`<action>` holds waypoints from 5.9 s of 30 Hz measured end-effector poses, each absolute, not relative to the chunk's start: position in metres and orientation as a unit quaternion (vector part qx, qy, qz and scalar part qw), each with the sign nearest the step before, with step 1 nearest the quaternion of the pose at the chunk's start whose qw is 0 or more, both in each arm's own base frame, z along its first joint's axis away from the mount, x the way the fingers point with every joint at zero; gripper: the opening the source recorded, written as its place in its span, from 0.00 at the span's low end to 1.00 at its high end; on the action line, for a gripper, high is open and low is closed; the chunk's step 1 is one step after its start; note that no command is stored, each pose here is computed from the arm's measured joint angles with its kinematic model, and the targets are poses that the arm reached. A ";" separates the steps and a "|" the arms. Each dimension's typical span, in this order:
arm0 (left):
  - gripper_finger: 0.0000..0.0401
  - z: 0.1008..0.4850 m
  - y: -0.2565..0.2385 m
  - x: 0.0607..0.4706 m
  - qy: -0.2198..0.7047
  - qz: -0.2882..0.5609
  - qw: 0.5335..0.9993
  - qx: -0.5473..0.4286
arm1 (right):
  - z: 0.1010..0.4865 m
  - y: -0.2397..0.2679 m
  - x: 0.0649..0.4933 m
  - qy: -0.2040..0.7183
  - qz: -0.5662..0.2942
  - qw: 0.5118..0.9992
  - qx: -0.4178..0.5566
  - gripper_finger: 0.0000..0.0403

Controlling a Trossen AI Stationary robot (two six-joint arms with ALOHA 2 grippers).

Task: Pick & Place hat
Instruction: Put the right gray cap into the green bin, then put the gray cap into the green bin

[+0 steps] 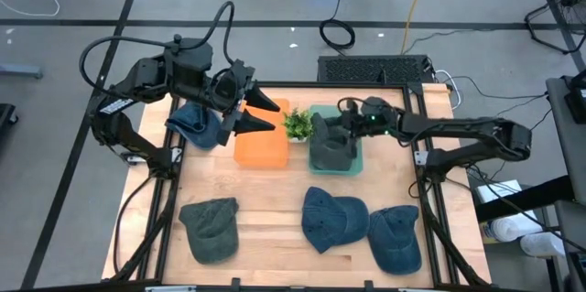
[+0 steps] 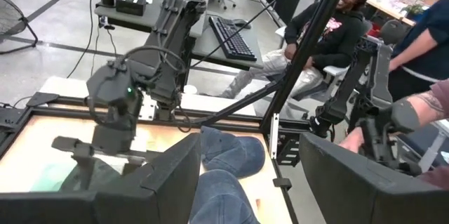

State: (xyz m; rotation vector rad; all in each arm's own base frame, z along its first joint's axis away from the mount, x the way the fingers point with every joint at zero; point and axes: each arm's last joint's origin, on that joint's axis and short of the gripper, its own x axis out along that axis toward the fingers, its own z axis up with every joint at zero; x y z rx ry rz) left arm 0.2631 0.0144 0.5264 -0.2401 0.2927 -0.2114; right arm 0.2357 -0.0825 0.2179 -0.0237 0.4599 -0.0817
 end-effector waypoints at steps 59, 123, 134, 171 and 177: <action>0.62 0.520 0.016 0.261 0.173 -0.089 0.979 -0.067 | 0.395 -0.019 0.204 0.016 -0.063 0.989 0.130 0.53; 0.62 0.387 -0.200 0.156 0.677 -0.055 0.696 -0.233 | 0.481 0.087 0.250 -0.013 0.098 0.993 0.064 0.53; 0.62 0.302 -0.204 0.160 0.723 0.022 0.664 -0.191 | 0.481 0.086 0.250 -0.014 0.098 0.994 0.049 0.53; 0.62 0.177 -0.174 0.153 0.723 0.014 0.686 -0.083 | 0.480 0.087 0.250 -0.008 0.097 0.995 0.036 0.53; 0.57 0.176 -0.174 0.155 0.718 -0.001 0.691 -0.077 | 0.480 0.087 0.250 -0.008 0.097 0.995 0.032 0.53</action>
